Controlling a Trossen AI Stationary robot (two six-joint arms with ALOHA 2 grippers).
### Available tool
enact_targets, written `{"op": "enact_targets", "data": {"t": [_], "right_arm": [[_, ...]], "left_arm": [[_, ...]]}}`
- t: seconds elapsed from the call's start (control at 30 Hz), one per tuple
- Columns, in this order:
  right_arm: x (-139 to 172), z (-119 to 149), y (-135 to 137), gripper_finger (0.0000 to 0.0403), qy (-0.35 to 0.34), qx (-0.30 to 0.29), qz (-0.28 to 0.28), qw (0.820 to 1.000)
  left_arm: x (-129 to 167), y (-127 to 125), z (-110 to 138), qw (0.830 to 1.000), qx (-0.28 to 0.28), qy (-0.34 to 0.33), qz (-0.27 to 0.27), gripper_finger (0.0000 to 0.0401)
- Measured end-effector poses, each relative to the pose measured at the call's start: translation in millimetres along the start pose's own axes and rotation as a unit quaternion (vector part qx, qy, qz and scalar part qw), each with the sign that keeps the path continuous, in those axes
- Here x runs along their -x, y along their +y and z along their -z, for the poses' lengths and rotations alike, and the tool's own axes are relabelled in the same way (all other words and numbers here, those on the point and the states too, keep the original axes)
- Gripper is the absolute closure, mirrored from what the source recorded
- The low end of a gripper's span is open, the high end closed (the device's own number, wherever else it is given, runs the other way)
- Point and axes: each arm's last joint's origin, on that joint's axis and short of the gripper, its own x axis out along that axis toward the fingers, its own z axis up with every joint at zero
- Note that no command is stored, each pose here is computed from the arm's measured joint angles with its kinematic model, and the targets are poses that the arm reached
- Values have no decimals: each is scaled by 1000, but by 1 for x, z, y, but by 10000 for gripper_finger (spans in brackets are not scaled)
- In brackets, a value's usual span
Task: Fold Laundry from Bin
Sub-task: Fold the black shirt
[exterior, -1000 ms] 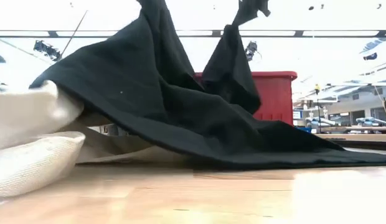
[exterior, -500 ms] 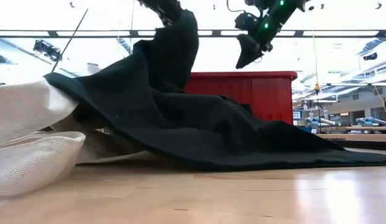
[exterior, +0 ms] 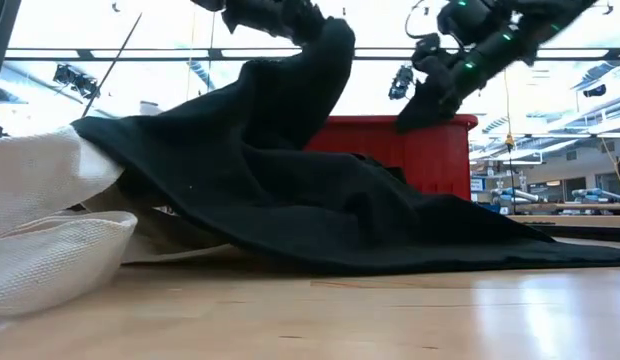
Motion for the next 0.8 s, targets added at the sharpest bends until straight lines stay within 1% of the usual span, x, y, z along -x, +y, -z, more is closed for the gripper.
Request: {"op": "enact_targets", "data": {"t": [0.07,0.13,0.17,0.23,0.3,0.37,0.43,0.5,0.53,0.57,0.63,0.7,0.73,0.8], "right_arm": [[-3,18,9,234,-25,-1,-55,998],[-5,34,19,234,-34,-4,-82,996],[-6,41,24,234,-36,-9,-85,996],[-7,52,35,234,-25,-18,-76,997],[-7,60,45,234,-15,-20,-66,997],[-5,64,55,234,-13,-19,-62,998],[-3,65,63,234,-13,-26,-51,998],[2,68,68,234,-7,-37,-35,999],[5,69,70,234,-3,-43,-25,999],[10,71,71,234,5,-48,-14,999],[19,75,72,234,20,-62,10,998],[30,81,72,234,39,-74,38,996],[34,84,72,234,45,-79,53,994],[43,89,71,234,53,-89,83,991]], "left_arm": [[-3,-3,-3,999,16,-20,19,385],[-10,-8,-2,998,43,-20,36,385],[-15,-12,0,997,58,-12,45,385],[-30,-20,7,996,68,3,57,380],[-48,-29,13,997,66,18,36,369],[-66,-35,17,998,57,22,-22,355],[-84,-37,20,994,35,13,-101,344],[-95,-35,20,981,10,-8,-195,339],[-98,-31,18,971,9,-34,-238,339],[-99,-28,16,961,16,-64,-267,339],[-97,-21,9,946,37,-130,-294,342],[-95,-16,5,932,40,-180,-311,346],[-93,-15,3,926,34,-191,-325,348],[-89,-10,2,901,42,-194,-385,353]]}}
